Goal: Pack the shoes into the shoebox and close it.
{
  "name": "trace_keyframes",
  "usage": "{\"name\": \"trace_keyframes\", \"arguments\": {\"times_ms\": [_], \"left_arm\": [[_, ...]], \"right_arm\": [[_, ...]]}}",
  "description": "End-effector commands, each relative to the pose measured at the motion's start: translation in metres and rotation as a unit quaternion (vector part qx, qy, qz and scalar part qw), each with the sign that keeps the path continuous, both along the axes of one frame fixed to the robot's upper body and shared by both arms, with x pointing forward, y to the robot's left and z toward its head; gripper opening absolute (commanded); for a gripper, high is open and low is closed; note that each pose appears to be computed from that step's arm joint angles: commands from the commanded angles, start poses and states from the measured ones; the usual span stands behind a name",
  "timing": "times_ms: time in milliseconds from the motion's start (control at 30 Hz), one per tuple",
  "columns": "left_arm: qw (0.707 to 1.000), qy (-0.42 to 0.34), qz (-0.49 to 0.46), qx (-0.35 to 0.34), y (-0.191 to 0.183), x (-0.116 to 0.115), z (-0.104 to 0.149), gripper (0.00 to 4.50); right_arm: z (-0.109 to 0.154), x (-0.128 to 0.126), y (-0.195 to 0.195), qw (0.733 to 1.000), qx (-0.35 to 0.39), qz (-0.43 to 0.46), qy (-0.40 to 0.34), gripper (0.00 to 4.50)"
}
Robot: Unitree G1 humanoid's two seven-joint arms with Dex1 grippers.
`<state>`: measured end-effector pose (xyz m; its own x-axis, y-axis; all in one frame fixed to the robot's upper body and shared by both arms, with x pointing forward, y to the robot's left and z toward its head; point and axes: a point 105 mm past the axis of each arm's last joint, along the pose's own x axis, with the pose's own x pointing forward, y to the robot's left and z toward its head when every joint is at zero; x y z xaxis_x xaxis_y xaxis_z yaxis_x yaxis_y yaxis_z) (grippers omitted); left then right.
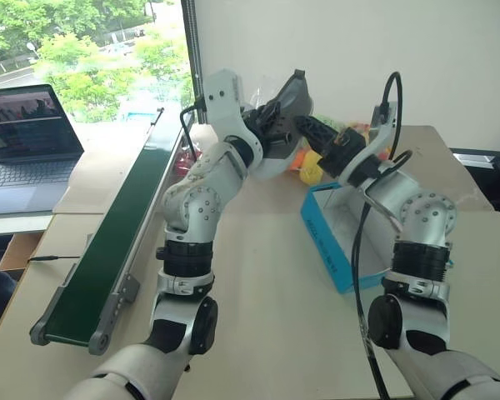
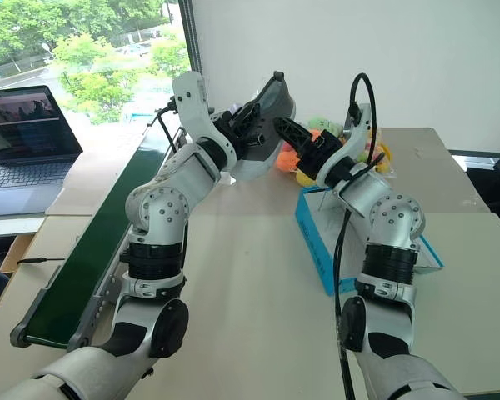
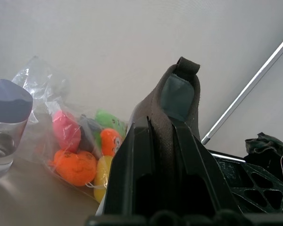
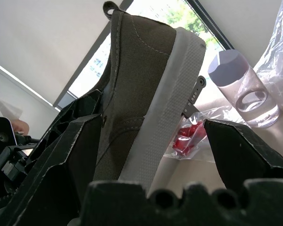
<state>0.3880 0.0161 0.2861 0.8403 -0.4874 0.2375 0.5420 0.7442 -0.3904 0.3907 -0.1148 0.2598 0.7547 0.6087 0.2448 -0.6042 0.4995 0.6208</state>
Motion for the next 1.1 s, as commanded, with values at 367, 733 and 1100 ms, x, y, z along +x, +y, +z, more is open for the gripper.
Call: {"name": "trace_keyframes", "arguments": {"times_ms": [367,733,1100], "left_arm": [[0.998,-0.018,-0.049,-0.03,-0.025,-0.015,0.014,0.52],[0.996,-0.018,-0.075,0.055,0.004,-0.022,-0.011,3.2],[0.95,-0.08,-0.154,0.259,0.019,-0.051,-0.052,3.2]], "right_arm": [[0.023,-0.005,0.01,0.999,0.033,0.013,-0.041,0.41],[0.037,-0.007,-0.009,0.997,-0.025,-0.022,-0.067,0.22],[0.005,-0.024,-0.09,0.92,-0.382,-0.081,0.009,0.22]]}}
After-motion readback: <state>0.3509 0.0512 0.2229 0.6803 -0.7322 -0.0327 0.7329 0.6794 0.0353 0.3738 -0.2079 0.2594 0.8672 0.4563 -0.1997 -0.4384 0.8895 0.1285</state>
